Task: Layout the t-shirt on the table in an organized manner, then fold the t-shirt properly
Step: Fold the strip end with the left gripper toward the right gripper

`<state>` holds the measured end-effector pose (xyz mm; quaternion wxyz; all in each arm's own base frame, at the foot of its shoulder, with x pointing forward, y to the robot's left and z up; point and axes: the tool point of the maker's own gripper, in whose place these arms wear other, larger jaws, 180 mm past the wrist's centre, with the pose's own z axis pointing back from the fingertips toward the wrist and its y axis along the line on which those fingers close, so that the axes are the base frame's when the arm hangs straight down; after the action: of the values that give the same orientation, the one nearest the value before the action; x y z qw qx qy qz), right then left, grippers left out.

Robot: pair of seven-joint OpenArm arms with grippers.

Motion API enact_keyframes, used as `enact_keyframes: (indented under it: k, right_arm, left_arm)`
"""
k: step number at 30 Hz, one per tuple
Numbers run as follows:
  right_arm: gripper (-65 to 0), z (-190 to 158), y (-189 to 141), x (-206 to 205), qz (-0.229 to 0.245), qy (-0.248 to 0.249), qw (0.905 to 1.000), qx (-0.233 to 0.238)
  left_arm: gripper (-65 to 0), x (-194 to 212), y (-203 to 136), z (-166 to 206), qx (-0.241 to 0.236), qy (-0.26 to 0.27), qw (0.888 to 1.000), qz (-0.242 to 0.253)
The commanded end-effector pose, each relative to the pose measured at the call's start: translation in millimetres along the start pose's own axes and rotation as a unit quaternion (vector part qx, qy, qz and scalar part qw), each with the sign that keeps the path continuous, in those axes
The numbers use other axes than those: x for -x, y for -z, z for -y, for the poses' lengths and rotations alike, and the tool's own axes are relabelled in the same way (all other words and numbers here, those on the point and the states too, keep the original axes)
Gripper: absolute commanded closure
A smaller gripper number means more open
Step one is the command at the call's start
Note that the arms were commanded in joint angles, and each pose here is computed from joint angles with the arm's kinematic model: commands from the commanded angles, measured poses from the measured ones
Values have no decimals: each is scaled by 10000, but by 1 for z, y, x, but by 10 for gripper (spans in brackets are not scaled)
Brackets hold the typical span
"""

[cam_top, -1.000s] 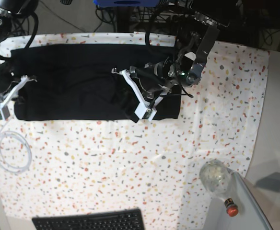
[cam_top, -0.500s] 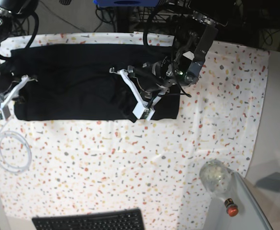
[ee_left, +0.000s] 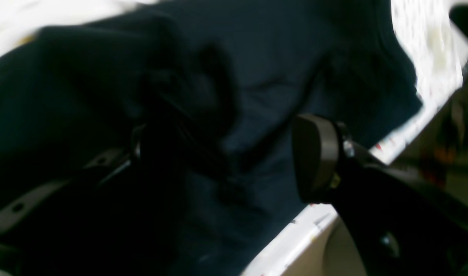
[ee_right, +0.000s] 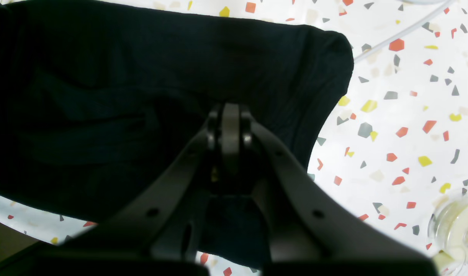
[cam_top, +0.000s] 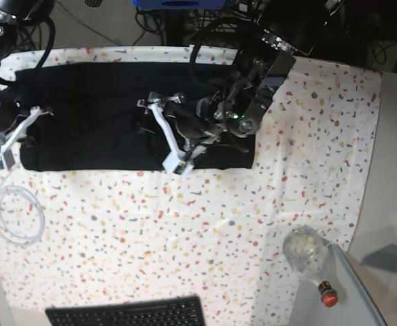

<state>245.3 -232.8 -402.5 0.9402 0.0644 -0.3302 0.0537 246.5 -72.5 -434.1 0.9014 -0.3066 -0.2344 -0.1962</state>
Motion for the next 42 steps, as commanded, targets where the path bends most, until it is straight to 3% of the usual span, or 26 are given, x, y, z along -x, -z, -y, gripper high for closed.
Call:
enact_keyframes:
  k: [1, 7, 11, 14, 16, 17, 25, 29, 34, 38, 42]
  right_arm:
    - [0, 3, -4, -14, 235, -44, 9997, 23]
    - [0, 3, -4, -14, 250, -44, 9997, 23]
    - [0, 3, -4, -14, 250, -44, 9997, 23]
    - [0, 3, -4, -14, 250, -44, 9997, 23]
    - [0, 2, -3, -15, 248, -54, 9997, 11]
    - [0, 2, -3, -15, 248, -54, 9997, 11]
    - [0, 1, -3, -15, 256, -54, 9997, 1]
    - [0, 2, -3, -15, 257, -49, 9997, 7]
    - [0, 3, -3, -15, 259, -39, 9997, 19]
    - [0, 3, -4, -14, 250, -44, 9997, 23]
    - [0, 5, -4, -15, 247, -61, 9997, 38]
  left_arm:
    - [-449, -20, 1, 19, 246, 197, 9992, 234]
    - [-448, -40, -8, 39, 564, 309, 9968, 475]
    - [-421, -39, -29, 19, 489, 362, 9967, 533]
    - [-265, -40, -37, -4, 248, 267, 9977, 577]
    - [-66, -46, -43, -17, 111, 135, 9974, 697]
    - [0, -49, -45, -20, 78, 97, 9971, 744]
    - [0, -49, -14, -52, -151, -538, 9971, 517]
    - [0, -52, 3, -51, -138, -729, 9950, 674]
    - [0, -35, 32, -22, 89, -381, 9991, 189]
    - [0, -22, 43, -20, 91, -529, 9986, -19]
    - [0, -51, 28, 0, 308, -255, 9984, 398]
